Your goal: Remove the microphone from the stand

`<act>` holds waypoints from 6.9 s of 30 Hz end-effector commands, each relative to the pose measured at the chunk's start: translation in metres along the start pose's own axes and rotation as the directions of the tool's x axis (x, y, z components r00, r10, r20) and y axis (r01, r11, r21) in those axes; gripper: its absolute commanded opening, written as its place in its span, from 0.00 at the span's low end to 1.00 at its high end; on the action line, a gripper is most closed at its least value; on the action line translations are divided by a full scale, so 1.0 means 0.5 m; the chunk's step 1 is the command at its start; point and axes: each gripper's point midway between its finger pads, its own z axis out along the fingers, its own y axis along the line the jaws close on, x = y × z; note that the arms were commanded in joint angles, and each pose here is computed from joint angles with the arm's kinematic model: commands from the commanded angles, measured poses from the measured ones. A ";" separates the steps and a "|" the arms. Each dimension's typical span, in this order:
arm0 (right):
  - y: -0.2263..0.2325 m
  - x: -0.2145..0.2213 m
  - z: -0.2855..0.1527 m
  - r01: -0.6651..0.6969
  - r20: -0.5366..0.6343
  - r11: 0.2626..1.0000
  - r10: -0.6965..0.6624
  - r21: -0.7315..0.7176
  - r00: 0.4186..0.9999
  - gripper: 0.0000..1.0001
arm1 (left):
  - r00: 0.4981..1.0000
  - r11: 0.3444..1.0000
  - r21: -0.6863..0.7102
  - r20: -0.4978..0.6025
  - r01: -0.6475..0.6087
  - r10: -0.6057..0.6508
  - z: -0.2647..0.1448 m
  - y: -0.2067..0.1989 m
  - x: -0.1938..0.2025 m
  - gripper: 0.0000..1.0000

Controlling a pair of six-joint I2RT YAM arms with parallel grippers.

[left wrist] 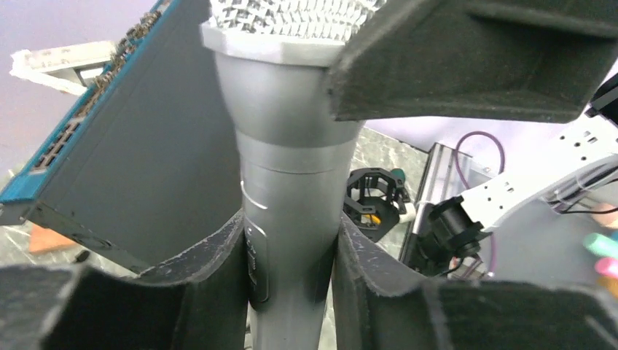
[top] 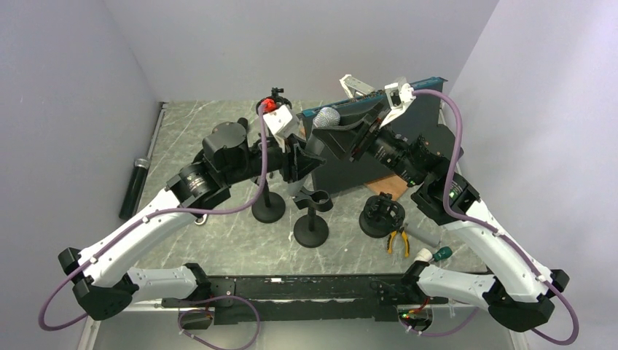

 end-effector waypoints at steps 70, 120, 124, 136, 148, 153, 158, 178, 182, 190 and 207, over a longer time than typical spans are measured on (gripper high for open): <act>-0.070 -0.135 -0.148 0.174 0.189 0.939 -0.237 0.297 0.953 1.00 | 0.564 0.369 -0.916 -0.224 0.157 -0.795 -0.513 0.794 0.618 0.65; -0.051 -0.116 -0.193 0.154 0.136 0.951 -0.196 0.268 0.971 1.00 | 0.441 -0.025 -0.848 -0.249 -0.529 -0.862 -0.943 0.874 0.630 0.46; -0.049 -0.113 -0.188 0.162 0.132 0.952 -0.201 0.260 0.971 1.00 | 0.421 -0.024 -0.833 -0.254 -0.553 -0.871 -0.952 0.887 0.630 0.42; -0.052 -0.126 -0.188 0.185 0.146 0.944 -0.231 0.274 0.962 1.00 | 0.350 0.010 -0.836 -0.240 -0.549 -0.906 -0.958 0.888 0.642 0.46; -0.063 -0.164 -0.235 0.203 0.207 0.918 -0.284 0.341 0.936 1.00 | 0.256 0.086 -0.819 -0.274 -0.567 -0.927 -0.965 0.903 0.659 0.48; -0.065 -0.163 -0.236 0.210 0.211 0.914 -0.294 0.347 0.932 1.00 | 0.245 0.095 -0.819 -0.276 -0.566 -0.929 -0.966 0.903 0.664 0.42; -0.063 -0.160 -0.231 0.221 0.207 0.911 -0.304 0.347 0.930 1.00 | 0.256 0.078 -0.812 -0.272 -0.579 -0.928 -0.971 0.907 0.644 0.15; -0.049 -0.151 -0.219 0.217 0.208 0.924 -0.290 0.314 0.934 1.00 | 0.398 0.133 -0.958 -0.228 -0.252 -0.888 -0.721 0.857 0.489 0.00; -0.050 -0.152 -0.223 0.215 0.212 0.924 -0.290 0.317 0.933 1.00 | 0.446 0.218 -0.975 -0.217 -0.050 -0.868 -0.599 0.834 0.516 0.00; -0.049 -0.150 -0.222 0.213 0.208 0.925 -0.285 0.314 0.936 1.00 | 0.388 0.162 -0.984 -0.119 0.080 -0.914 -0.559 0.817 0.582 0.00; -0.054 -0.131 -0.181 0.213 0.168 0.926 -0.274 0.313 0.947 1.00 | 0.383 0.195 -0.974 -0.136 0.119 -0.914 -0.546 0.802 0.634 0.57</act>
